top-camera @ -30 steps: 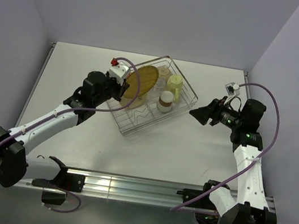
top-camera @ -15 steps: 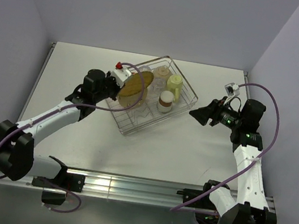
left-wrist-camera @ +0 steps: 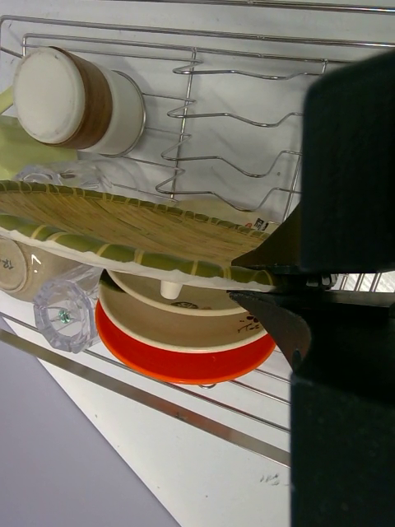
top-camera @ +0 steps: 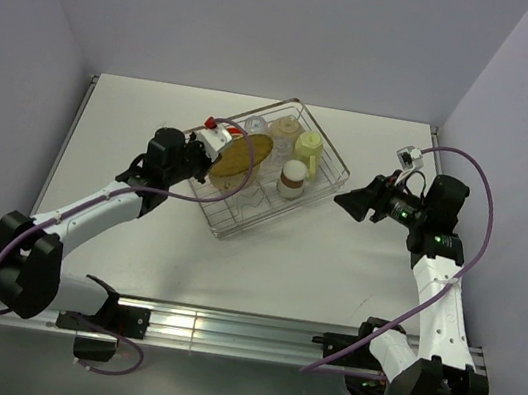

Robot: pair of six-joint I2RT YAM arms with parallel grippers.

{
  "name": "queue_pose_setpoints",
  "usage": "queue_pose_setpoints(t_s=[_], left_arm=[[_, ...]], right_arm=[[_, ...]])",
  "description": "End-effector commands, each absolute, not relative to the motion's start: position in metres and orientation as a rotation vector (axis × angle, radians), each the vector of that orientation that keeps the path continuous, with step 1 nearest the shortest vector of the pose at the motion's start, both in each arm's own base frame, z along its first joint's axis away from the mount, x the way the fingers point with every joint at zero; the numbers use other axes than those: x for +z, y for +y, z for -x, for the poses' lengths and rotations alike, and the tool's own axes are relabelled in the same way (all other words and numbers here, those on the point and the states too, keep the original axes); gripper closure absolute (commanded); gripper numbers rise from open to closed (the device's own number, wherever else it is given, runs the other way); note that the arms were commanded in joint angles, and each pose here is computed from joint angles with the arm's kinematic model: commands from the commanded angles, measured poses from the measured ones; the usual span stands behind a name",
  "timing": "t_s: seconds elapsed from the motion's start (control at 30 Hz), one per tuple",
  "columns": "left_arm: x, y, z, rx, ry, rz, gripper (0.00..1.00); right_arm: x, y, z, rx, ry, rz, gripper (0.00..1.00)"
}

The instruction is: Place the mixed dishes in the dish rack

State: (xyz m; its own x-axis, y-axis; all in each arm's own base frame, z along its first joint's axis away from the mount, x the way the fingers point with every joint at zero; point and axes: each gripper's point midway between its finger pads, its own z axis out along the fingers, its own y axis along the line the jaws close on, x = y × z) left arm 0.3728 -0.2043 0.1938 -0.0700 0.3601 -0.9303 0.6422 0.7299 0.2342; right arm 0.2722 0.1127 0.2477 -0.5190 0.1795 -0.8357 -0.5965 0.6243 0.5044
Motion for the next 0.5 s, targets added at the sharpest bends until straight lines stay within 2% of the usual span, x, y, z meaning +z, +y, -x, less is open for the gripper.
queue_pose_setpoints(t_s=[0.0,0.2,0.47], left_arm=[[0.218,-0.211,-0.378,-0.303,1.59,-0.796,1.0],[0.198,-0.212,-0.378,-0.333,1.643,-0.773,0.96],[0.179,-0.213,-0.379,-0.363,1.696,-0.734,0.73]], right_arm=[[0.251,0.113,-0.274,0.984,1.858,0.359,0.24],[0.25,0.113,-0.273,0.98,1.86,0.358,0.24],[0.25,0.112,-0.274,0.973,1.86,0.358,0.23]])
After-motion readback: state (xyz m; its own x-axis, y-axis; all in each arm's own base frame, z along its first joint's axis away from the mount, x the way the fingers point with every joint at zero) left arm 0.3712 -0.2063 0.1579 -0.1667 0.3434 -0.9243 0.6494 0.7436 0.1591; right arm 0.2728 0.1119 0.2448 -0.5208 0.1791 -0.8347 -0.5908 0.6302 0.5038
